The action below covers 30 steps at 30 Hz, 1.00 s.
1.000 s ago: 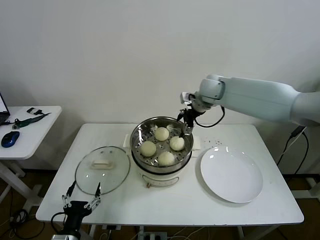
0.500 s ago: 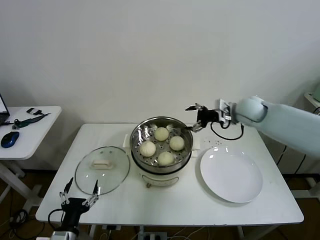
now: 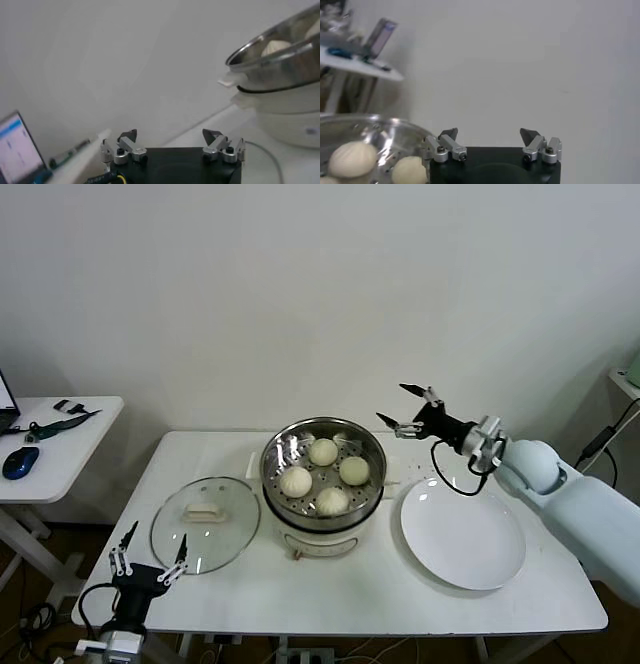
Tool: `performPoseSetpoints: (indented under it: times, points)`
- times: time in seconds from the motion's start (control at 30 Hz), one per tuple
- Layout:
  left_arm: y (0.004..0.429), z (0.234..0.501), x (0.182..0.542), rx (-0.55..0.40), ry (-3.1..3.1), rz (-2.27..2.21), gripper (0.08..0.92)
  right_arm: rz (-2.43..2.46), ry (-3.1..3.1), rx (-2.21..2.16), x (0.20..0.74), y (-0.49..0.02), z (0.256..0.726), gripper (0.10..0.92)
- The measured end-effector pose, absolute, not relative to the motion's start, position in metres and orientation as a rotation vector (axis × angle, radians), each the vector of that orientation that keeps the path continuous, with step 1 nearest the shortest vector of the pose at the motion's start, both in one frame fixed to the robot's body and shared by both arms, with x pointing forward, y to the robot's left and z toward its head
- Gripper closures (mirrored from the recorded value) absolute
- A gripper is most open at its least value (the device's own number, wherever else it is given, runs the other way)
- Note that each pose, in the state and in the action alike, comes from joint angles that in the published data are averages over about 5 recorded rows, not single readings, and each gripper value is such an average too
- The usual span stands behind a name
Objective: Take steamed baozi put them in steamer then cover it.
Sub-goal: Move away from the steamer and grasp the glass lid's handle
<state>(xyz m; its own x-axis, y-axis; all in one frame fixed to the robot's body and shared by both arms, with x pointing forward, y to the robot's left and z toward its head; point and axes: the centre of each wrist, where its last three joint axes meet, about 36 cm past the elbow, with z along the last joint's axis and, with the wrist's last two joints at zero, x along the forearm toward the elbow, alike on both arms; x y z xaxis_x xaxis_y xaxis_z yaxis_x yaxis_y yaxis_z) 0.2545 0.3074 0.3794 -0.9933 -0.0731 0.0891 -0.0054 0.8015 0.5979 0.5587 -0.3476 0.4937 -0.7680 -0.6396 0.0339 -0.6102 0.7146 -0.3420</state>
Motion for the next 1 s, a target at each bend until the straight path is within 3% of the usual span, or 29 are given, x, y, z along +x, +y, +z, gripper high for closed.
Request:
performPoseSetpoints:
  times: [0.37, 0.73, 1.0]
  points:
    - [0.306, 0.374, 0.274, -0.035, -2.532, -1.738, 0.177, -0.222, 2.969, -0.716, 0.502, -0.371, 0.438, 0.2]
    - [0.295, 0.332, 0.309, -0.173, -2.263, -2.117, 0.177, -0.076, 3.093, -0.446, 0.449, -0.4, 0.395, 0.2]
    - [0.298, 0.301, 0.342, -0.198, -2.132, -2.244, 0.177, -0.056, 3.14, -0.351, 0.424, -0.408, 0.377, 0.2]
